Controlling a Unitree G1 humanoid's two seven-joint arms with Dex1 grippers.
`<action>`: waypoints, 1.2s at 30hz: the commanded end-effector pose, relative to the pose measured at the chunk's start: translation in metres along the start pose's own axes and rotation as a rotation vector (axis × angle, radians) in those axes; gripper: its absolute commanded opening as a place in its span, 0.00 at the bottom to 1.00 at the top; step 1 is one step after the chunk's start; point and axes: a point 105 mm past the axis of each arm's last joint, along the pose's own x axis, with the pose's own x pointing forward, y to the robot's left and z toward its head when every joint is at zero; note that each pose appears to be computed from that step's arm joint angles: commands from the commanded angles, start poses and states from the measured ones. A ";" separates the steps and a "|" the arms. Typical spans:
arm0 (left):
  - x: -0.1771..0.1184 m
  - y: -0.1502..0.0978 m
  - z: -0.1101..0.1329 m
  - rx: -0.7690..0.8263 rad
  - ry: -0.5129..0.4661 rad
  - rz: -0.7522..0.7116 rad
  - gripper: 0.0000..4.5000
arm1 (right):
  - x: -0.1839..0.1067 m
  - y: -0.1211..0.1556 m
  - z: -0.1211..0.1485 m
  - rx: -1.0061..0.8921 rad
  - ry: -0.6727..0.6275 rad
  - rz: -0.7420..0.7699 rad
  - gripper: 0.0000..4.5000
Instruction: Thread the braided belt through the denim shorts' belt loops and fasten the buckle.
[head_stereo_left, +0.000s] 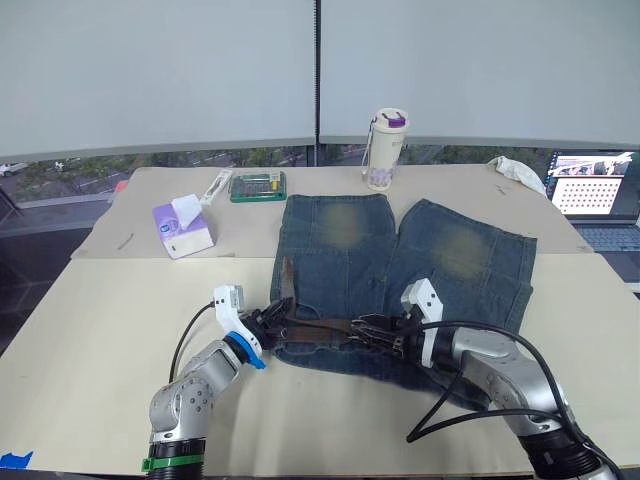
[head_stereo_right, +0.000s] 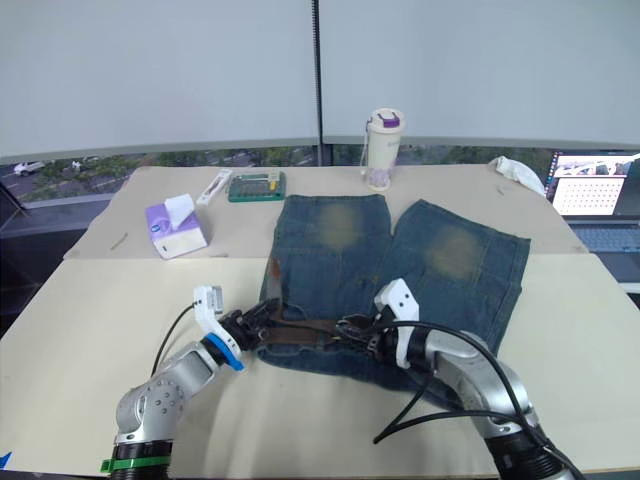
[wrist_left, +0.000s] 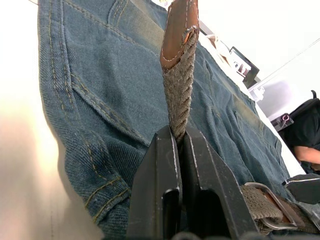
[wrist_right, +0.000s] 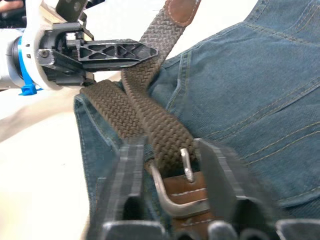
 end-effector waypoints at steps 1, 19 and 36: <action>0.000 -0.004 0.010 0.040 -0.036 -0.016 0.00 | 0.001 -0.006 0.003 -0.099 0.021 -0.011 0.04; 0.001 -0.001 0.006 0.062 -0.023 -0.018 0.00 | 0.013 -0.006 -0.022 -0.196 0.167 0.040 0.00; 0.004 0.001 0.008 0.078 -0.031 -0.012 0.00 | 0.010 -0.012 -0.057 -0.245 0.368 0.106 0.00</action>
